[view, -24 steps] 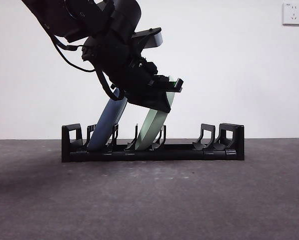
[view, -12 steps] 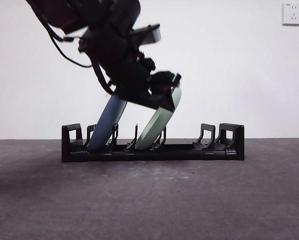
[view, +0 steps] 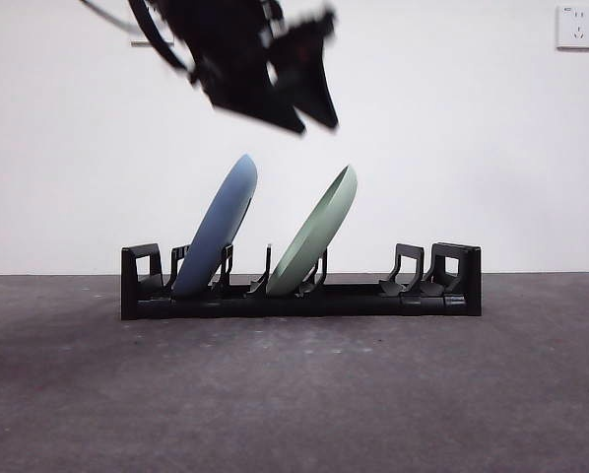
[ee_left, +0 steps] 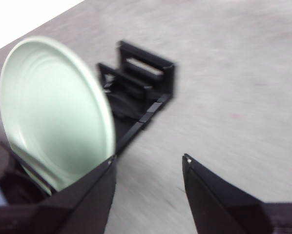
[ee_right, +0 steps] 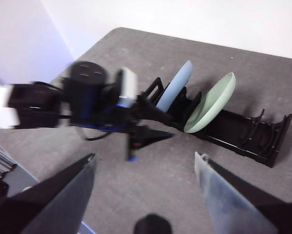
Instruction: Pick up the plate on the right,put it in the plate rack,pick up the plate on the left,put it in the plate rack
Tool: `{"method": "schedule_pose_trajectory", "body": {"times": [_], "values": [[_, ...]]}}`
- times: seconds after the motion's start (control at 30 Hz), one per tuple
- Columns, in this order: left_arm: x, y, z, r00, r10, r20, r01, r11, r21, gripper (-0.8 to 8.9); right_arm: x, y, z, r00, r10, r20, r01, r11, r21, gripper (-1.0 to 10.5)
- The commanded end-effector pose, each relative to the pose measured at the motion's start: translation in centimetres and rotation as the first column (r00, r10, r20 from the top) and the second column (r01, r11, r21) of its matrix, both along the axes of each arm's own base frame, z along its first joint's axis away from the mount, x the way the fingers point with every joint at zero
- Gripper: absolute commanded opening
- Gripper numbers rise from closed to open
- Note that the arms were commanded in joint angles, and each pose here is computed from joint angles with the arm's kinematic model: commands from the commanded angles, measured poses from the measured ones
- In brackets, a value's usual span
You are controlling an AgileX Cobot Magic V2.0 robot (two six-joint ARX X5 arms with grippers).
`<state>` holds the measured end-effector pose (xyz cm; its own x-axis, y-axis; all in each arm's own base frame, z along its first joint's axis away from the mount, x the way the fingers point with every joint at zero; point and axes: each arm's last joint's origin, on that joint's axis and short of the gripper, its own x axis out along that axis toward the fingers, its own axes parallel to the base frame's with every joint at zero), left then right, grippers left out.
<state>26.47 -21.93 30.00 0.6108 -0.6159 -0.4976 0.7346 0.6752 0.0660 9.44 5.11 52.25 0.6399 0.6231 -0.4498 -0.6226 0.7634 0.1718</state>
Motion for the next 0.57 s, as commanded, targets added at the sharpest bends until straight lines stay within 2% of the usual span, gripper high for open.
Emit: {"method": "schedule_pose_trajectory", "body": {"times": [0.03, 0.33, 0.47, 0.57], "values": [[-2.4, 1.5, 2.1, 0.999, -0.018, -0.035, 0.017, 1.000, -0.008, 2.29, 0.6, 0.2, -0.7, 0.999, 0.005, -0.033, -0.007, 0.999, -0.039, 3.5], [-10.5, 8.1, 7.3, 0.997, -0.017, -0.079, 0.019, 1.000, 0.023, 2.23, 3.0, 1.3, -4.3, 0.985, 0.014, -0.169, -0.035, 0.992, -0.121, 3.4], [-14.6, 11.6, 9.3, 0.999, -0.008, -0.038, 0.006, 0.999, -0.035, 2.20, 4.6, 2.0, -7.9, 0.955, 0.006, -0.298, -0.063, 0.982, -0.180, 3.4], [-16.4, 13.1, 10.0, 1.000, -0.007, -0.001, 0.007, 0.998, -0.069, 2.20, 5.3, 2.3, -9.8, 0.934, 0.004, -0.358, -0.086, 0.974, -0.211, 3.4]]}}
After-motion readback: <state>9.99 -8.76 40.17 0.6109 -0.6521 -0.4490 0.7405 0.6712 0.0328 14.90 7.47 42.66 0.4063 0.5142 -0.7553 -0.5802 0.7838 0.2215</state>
